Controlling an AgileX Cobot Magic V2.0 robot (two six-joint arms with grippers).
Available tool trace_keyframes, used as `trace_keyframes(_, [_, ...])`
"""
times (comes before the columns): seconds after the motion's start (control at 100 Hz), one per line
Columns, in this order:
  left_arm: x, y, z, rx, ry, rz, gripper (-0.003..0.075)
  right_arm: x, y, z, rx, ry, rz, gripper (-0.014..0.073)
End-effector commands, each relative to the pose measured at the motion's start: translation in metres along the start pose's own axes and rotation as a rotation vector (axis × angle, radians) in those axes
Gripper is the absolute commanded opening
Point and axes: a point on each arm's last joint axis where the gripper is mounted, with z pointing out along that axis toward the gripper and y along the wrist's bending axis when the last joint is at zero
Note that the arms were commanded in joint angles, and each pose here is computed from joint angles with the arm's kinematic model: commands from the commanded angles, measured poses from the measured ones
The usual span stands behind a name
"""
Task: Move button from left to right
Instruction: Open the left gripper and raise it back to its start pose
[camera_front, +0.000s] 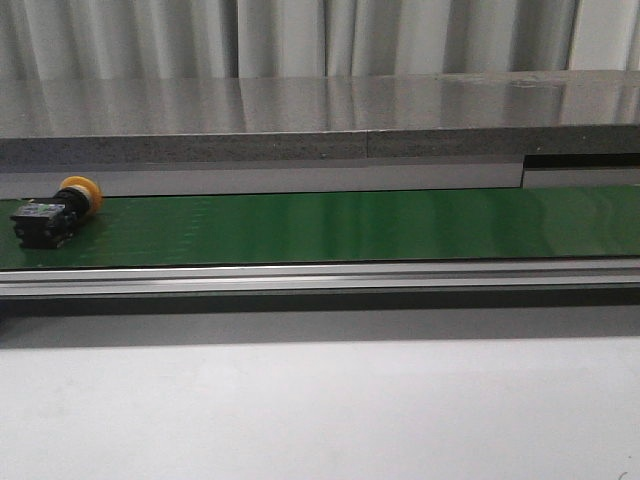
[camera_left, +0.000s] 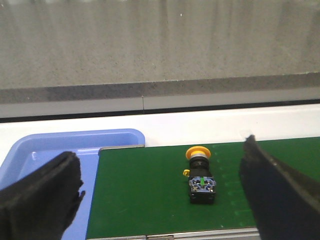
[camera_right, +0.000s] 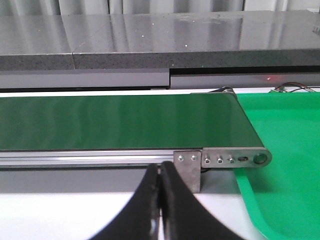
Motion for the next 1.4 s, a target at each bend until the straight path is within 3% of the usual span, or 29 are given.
trace_keyframes(0.0, [-0.004,0.000,-0.014,-0.007,-0.169,-0.012,0.0621,-0.013,0.000,-0.003,0.003,-0.112,-0.010,-0.0068])
trace_keyframes(0.33, [0.038,0.000,-0.028,-0.011,-0.190,-0.013,0.0621,-0.013,0.000,-0.003,0.003,-0.112,-0.010,-0.0068])
trace_keyframes(0.71, [0.040,0.000,-0.028,-0.019,-0.229,-0.014,0.0604,-0.013,0.000,-0.003,0.003,-0.112,-0.010,-0.0068])
trace_keyframes(0.85, [0.040,0.000,-0.028,-0.019,-0.229,-0.014,0.0449,-0.013,0.000,-0.003,0.003,-0.112,-0.010,-0.0068])
trace_keyframes(1.05, [0.040,0.000,-0.028,-0.019,-0.229,-0.014,0.0090,-0.014,0.000,-0.003,0.005,-0.125,-0.021,-0.0068])
trace_keyframes(1.13, [0.040,0.000,-0.028,-0.019,-0.229,-0.014,-0.0021,-0.014,0.000,-0.003,0.005,-0.126,-0.021,-0.0068])
trace_keyframes(1.39, [0.040,0.000,-0.028,-0.019,-0.229,-0.011,-0.0020,-0.014,0.000,-0.003,0.005,-0.126,-0.021,-0.0068])
